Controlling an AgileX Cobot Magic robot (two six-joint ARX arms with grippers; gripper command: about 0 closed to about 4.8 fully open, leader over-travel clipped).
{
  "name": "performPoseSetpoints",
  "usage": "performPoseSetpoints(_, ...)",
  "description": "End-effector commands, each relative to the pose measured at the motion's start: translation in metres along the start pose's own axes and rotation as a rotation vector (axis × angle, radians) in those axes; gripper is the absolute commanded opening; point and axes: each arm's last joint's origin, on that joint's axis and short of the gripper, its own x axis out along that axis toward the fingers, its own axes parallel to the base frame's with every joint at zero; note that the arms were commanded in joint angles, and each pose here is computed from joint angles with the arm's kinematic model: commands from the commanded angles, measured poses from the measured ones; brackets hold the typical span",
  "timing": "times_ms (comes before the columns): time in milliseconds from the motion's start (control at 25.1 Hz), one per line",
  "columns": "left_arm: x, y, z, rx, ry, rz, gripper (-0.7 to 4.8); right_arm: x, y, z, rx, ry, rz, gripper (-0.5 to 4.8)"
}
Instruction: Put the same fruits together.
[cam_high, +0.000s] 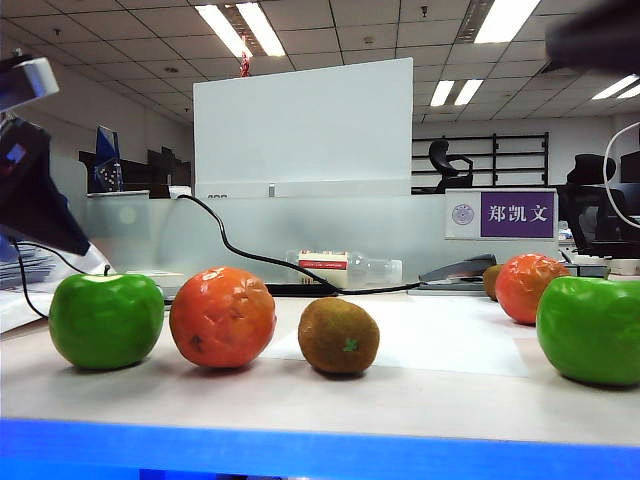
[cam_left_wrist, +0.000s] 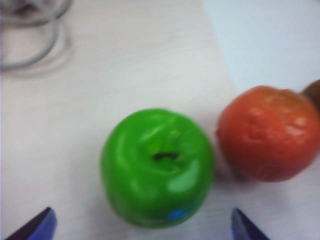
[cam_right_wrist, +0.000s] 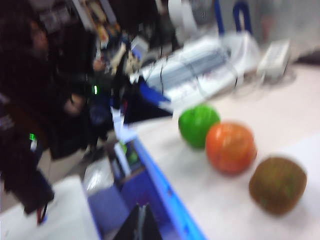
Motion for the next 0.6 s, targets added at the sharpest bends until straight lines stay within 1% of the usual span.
performPoseSetpoints(40, 0.002, -0.001, 0.004, 0.052, -0.032, -0.058, 4.79, 0.000, 0.002, 0.008, -0.014, -0.094, -0.045, -0.06)
performPoseSetpoints(160, 0.008, -0.001, 0.002, 0.071, -0.027, -0.119, 4.79, 0.000, 0.002, 0.008, -0.014, -0.097, -0.060, -0.06)
performPoseSetpoints(279, 0.018, 0.000, -0.001, 0.099, -0.004, -0.153, 4.79, 0.002, 0.001, 0.006, -0.058, -0.062, -0.041, -0.06)
performPoseSetpoints(479, 0.030, 0.003, -0.005, 0.092, 0.044, -0.140, 4.79, 0.009, -0.002, 0.001, -0.048, 0.015, -0.048, -0.06)
performPoseSetpoints(599, 0.032, 0.006, -0.002, 0.115, 0.027, -0.088, 4.79, 0.015, -0.002, 0.003, -0.048, 0.022, -0.024, -0.06)
